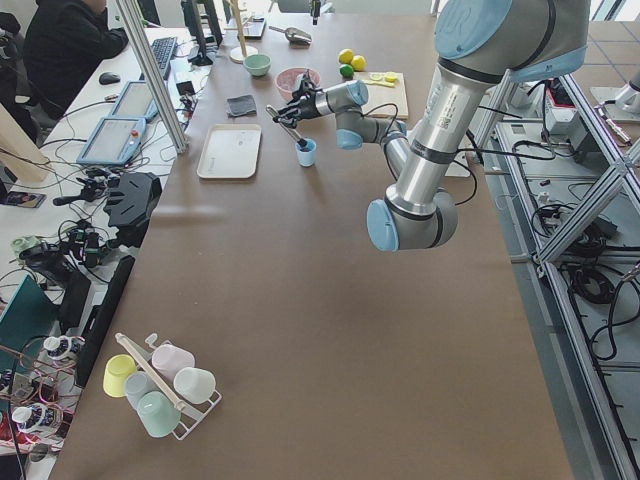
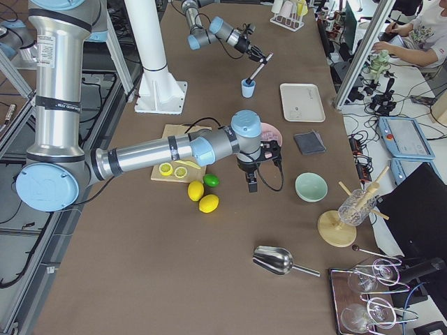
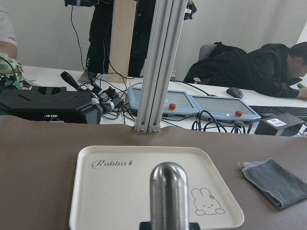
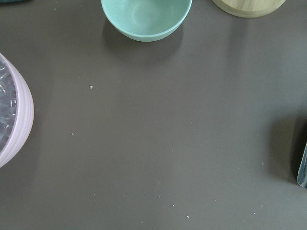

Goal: Mash ice and strawberries in cup
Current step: 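Lift the pestle out of the cup with the left gripper, then carry the pestle back, lay it on the table and open the left gripper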

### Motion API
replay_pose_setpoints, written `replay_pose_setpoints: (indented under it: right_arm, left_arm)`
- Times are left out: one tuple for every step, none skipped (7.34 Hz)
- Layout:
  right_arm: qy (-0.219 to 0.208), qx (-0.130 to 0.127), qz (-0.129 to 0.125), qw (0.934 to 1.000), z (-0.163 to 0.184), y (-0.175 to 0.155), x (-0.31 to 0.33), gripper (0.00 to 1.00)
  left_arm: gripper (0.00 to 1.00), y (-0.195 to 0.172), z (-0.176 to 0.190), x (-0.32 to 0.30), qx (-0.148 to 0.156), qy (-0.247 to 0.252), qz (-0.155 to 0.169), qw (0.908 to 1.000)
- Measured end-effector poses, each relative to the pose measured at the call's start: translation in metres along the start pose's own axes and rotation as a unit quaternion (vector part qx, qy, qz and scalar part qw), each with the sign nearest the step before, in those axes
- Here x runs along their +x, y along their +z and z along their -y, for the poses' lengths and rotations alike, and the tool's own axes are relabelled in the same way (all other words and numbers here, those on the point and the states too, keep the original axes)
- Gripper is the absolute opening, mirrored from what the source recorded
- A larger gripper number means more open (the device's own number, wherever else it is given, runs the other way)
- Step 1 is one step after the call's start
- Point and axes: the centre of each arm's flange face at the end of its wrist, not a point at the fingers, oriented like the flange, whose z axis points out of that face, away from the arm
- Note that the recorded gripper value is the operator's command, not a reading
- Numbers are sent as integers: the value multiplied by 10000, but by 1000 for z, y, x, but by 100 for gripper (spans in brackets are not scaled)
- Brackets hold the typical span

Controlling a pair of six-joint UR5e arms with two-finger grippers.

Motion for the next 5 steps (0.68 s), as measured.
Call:
replay_pose_setpoints:
  right_arm:
    - [5, -6, -2, 10000, 0, 0, 0, 99]
    - [12, -14, -4, 10000, -1, 1, 1, 99]
    - [18, -24, 5, 10000, -2, 2, 2, 99]
    - [21, -34, 21, 10000, -2, 3, 2, 99]
    - [14, -25, 25, 10000, -1, 3, 2, 99]
  left_arm:
    - [0, -1, 67, -20, -326, -49, 43, 9994]
    - [0, -2, 135, -54, -741, -180, 80, 9971]
    - [0, 0, 199, -109, -1281, -431, 137, 9907]
    - [0, 7, 240, -180, -1893, -721, 271, 9789]
    - [0, 17, 259, -265, -2525, -910, 463, 9622]
